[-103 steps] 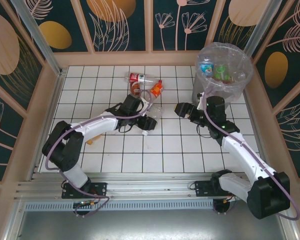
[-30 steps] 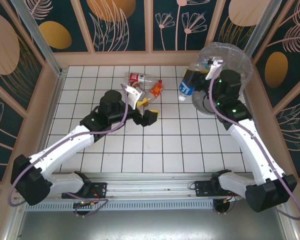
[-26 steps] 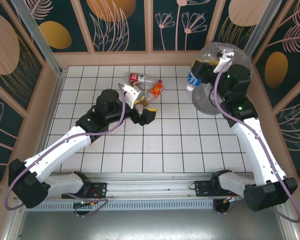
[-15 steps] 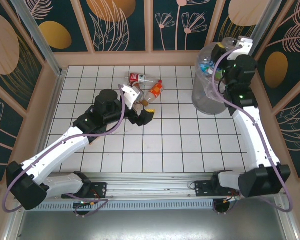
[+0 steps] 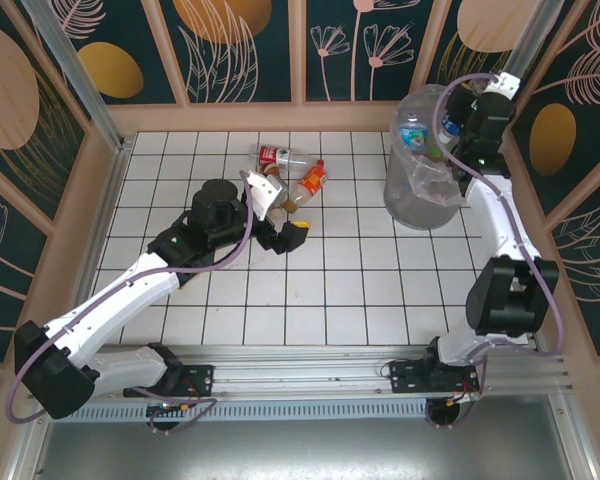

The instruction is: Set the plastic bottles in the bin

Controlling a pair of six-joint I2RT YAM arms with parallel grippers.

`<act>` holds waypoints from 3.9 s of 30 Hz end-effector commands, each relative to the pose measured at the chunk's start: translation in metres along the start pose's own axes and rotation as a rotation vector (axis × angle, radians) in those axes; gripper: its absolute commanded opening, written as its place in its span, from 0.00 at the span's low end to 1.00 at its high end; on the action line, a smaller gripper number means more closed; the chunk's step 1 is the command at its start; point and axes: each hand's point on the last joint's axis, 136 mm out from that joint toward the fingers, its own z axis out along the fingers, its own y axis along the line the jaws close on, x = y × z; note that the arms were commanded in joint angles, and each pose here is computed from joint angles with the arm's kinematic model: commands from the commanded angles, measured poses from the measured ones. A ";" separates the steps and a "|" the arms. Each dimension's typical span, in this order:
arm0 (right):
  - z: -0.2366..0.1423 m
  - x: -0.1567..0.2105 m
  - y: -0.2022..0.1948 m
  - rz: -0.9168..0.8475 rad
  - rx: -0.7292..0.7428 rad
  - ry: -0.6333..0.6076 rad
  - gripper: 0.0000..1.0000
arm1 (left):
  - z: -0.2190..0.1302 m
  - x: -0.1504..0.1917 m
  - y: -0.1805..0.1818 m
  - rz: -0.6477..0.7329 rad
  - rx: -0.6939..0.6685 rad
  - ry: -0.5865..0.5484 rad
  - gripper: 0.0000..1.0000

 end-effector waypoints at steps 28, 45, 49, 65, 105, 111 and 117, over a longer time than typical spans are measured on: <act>0.046 0.042 0.034 0.013 -0.215 0.242 0.83 | 0.011 0.015 -0.008 -0.007 0.059 0.055 0.99; 0.039 0.061 0.043 0.055 -0.284 0.318 0.47 | 0.011 0.014 -0.011 -0.015 0.073 0.055 0.99; 0.040 0.076 0.045 0.061 -0.304 0.382 0.42 | 0.012 0.013 -0.009 -0.031 0.064 0.047 0.99; 0.033 0.047 0.059 0.214 -0.331 0.441 0.49 | 0.022 0.017 0.010 -0.201 -0.030 0.017 0.99; -0.282 0.125 0.131 0.053 -0.808 0.539 0.65 | 0.152 0.165 0.279 -0.690 -0.538 0.398 0.94; -0.279 0.129 0.128 0.053 -0.785 0.543 0.65 | 0.160 0.189 0.284 -0.704 -0.548 0.437 0.90; -0.276 0.131 0.128 0.066 -0.774 0.551 0.65 | 0.167 0.201 0.282 -0.713 -0.522 0.446 0.82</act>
